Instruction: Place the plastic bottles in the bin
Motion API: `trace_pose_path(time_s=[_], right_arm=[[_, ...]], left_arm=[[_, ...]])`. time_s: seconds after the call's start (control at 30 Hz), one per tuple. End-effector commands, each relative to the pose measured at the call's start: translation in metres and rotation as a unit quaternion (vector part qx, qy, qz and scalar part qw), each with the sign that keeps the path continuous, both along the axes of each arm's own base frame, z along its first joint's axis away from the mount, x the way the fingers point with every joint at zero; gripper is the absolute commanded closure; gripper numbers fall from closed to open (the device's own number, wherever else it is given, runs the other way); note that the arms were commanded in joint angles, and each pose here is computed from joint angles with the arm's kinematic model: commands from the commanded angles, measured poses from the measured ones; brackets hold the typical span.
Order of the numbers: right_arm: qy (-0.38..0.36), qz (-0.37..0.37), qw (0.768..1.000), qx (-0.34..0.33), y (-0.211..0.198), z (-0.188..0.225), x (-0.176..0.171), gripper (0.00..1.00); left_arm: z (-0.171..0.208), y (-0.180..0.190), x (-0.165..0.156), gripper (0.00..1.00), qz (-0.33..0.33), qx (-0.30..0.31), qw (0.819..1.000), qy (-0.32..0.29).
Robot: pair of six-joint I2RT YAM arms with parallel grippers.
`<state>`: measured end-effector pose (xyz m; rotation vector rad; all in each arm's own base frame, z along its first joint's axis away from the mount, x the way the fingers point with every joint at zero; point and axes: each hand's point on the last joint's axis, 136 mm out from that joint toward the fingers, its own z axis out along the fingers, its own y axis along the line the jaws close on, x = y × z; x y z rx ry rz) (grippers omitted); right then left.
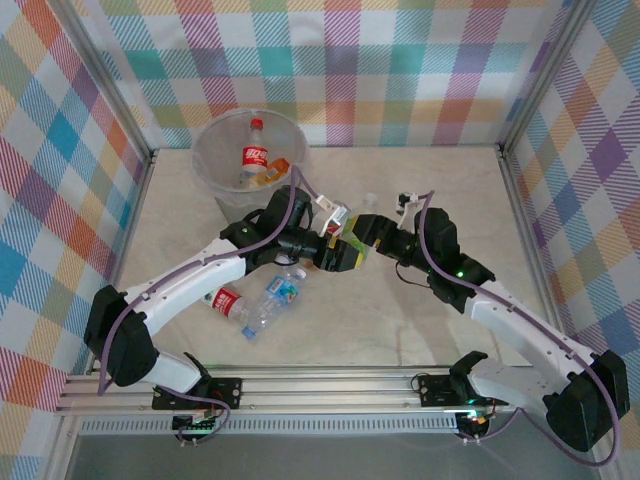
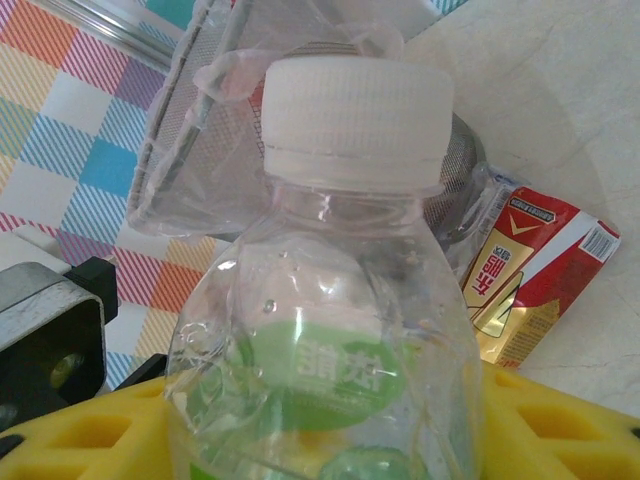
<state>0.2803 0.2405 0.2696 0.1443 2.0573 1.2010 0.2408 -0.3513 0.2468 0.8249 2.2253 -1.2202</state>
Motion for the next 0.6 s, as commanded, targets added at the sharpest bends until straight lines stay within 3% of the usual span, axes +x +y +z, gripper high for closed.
trace_pose_path(time_s=[0.0,0.33,0.57], right_arm=[[-0.017,0.015,1.0,0.015,0.005,0.009,-0.007,0.38],[-0.002,-0.013,1.0,0.003,-0.018,0.015,-0.023,0.1],[-0.027,-0.009,1.0,-0.011,-0.045,0.031,-0.058,0.01]], left_arm=[[0.019,-0.003,0.002,0.4,-0.012,-0.02,1.0,-0.021],[0.014,0.0,-0.001,0.41,-0.027,-0.008,0.999,-0.037],[0.002,0.005,0.003,0.41,-0.024,0.022,0.998,-0.05]])
